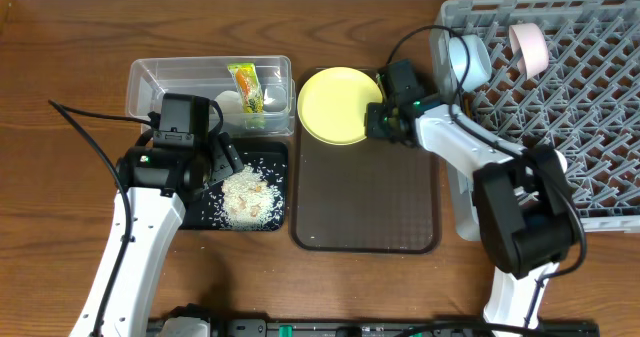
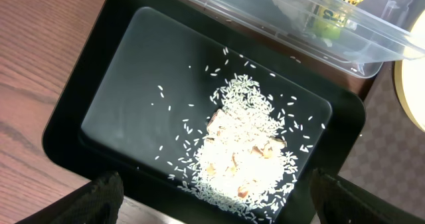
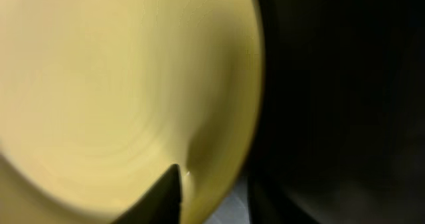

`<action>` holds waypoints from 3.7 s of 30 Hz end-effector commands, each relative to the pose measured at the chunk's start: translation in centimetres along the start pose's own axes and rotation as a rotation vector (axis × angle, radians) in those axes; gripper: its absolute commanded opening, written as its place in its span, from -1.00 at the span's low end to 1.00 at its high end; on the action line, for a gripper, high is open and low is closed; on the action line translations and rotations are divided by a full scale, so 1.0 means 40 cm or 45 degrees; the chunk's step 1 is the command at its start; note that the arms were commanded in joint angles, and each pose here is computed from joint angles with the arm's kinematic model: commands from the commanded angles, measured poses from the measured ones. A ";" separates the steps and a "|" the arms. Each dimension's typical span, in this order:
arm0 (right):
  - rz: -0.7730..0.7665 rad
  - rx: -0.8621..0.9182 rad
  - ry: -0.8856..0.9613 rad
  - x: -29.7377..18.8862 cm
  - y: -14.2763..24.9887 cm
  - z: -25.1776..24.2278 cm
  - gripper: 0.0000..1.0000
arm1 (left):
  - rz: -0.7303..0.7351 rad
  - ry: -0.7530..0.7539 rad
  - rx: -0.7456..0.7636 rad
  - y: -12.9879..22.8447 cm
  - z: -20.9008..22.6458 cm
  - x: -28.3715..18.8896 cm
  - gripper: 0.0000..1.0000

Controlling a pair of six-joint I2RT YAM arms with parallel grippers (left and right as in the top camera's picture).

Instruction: Sort waste into correct bins and load items into the dishwasher rack

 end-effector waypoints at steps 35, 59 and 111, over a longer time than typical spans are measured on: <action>-0.318 -0.224 1.457 -0.768 -0.122 -0.554 -0.97 | -0.004 -0.024 -0.008 -0.002 0.009 0.004 0.83; -0.476 -0.041 0.374 -0.620 -0.127 -0.361 0.45 | -0.070 0.109 0.231 -0.042 -0.041 -0.040 0.83; -0.376 0.016 0.275 -0.634 0.456 -0.338 0.98 | -0.446 0.522 0.327 0.163 0.072 -0.211 0.96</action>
Point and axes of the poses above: each gripper's point midway between its finger pads, its own x axis out along the fingers, its own z axis along the line the jaws close on, y = z × x, the point moved 4 cm from there along -x, back along the fingers, and after that the axes turned 5 degrees about -x, right-handed, at the moved point
